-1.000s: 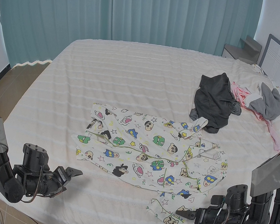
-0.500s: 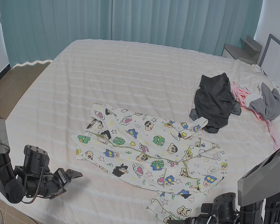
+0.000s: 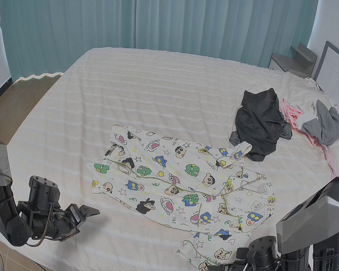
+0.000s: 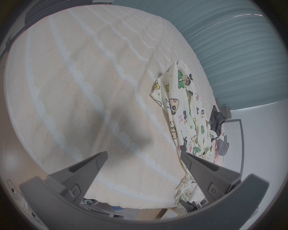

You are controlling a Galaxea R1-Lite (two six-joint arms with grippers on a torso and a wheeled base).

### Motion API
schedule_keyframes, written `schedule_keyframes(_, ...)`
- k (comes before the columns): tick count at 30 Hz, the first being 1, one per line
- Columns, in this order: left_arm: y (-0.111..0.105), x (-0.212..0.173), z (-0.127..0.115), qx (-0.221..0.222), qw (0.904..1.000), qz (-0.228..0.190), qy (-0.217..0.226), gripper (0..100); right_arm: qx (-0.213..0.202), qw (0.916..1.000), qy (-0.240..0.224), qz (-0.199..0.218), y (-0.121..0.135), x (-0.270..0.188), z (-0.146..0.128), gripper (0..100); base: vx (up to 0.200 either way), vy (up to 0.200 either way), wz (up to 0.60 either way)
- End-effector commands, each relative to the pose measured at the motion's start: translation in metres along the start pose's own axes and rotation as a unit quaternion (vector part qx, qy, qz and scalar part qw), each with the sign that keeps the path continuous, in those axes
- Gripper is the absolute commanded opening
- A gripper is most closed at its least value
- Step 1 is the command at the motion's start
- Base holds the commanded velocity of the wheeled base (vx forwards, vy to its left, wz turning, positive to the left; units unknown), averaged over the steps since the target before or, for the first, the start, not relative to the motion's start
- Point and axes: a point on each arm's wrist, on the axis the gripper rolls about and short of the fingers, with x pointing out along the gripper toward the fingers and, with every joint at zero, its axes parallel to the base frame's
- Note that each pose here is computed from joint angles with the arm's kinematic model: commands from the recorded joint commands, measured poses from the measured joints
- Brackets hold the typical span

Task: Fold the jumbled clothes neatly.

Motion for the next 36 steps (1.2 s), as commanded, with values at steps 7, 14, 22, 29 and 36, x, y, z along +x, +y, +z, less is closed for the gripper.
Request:
schedule_keyframes(7, 0.002, 0.000, -0.001, -0.001, 1.0000, 0.005, 0.003, 100, 0.002, 0.9999, 0.003, -0.017, -0.002, -0.013, -0.004, 0, 0.000, 0.000, 0.00)
schedule_keyframes(14, 0.002, 0.000, -0.001, -0.001, 1.0000, 0.005, 0.003, 100, 0.018, 0.9989, -0.033, -0.028, -0.005, -0.030, 0.010, 0, 0.000, 0.000, 0.00)
schedule_keyframes(22, 0.003, 0.000, -0.002, -0.002, 1.0000, 0.008, 0.004, 100, 0.037, 0.9986, -0.032, -0.021, 0.001, -0.073, 0.023, 0, 0.000, 0.000, 0.00)
schedule_keyframes(29, 0.003, 0.000, -0.002, -0.002, 1.0000, 0.007, 0.004, 100, 0.075, 0.9960, -0.048, 0.015, -0.008, -0.109, 0.033, 0, 0.000, 0.000, 0.00)
schedule_keyframes(36, 0.003, 0.000, -0.002, -0.002, 1.0000, 0.008, 0.004, 100, 0.077, 0.9934, -0.065, 0.054, -0.004, -0.136, 0.033, 0, 0.000, 0.000, 0.00)
